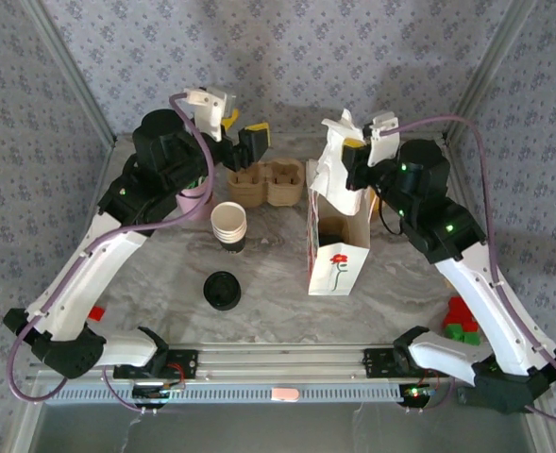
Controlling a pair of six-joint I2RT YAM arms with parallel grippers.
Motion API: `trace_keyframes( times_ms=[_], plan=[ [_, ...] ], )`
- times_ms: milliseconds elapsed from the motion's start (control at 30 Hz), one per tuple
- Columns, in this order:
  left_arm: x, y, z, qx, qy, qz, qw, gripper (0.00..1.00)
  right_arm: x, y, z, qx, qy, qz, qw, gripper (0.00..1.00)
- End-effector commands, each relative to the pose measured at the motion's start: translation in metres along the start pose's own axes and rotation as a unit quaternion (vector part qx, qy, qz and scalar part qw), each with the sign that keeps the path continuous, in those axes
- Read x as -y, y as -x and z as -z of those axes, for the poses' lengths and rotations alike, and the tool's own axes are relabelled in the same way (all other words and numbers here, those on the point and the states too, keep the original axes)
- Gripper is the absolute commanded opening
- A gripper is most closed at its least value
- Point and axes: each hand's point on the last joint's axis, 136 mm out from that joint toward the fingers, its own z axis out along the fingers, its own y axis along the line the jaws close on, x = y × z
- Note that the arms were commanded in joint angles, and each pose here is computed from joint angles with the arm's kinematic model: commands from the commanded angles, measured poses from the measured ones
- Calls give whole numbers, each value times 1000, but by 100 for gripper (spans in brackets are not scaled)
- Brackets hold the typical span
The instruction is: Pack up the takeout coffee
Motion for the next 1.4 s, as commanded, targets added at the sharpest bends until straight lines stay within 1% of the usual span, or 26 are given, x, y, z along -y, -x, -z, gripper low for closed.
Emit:
trace_keyframes(
  times_ms=[0, 100, 233, 400, 500, 667, 900, 1033, 1100, 1367],
  plan=[
    [-5, 12, 7, 26, 15, -17, 999, 76, 17, 5, 5, 15, -65, 23, 997, 0],
    [-6, 9, 5, 23, 14, -20, 999, 76, 21, 5, 8, 25, -78, 19, 996, 0],
    [-3, 7, 3, 20, 6, -13, 1000, 76, 24, 17, 17, 54, -87, 12, 995, 0],
    [-2, 7, 6, 20, 3, -11, 1000, 76, 22, 33, 28, 80, -80, 19, 993, 0],
    [-2, 8, 10, 22, 3, -8, 1000, 76, 19, 35, 29, 85, -69, 24, 994, 0],
    [-4, 8, 21, 25, 11, -10, 1000, 76, 6, 20, 15, 69, -38, 18, 997, 0],
    [-6, 7, 26, 24, 17, -9, 1000, 76, 3, 0, 1, 59, -36, 28, 997, 0],
    [-6, 8, 25, 22, 18, -9, 1000, 76, 6, -6, 1, 64, -43, 29, 997, 0],
    [-6, 7, 24, 19, 17, -8, 1000, 76, 6, -22, -3, 49, -43, 29, 997, 0],
    [-4, 7, 21, 14, 12, -3, 1000, 76, 9, -38, 10, 51, -44, 33, 997, 0]
  ],
)
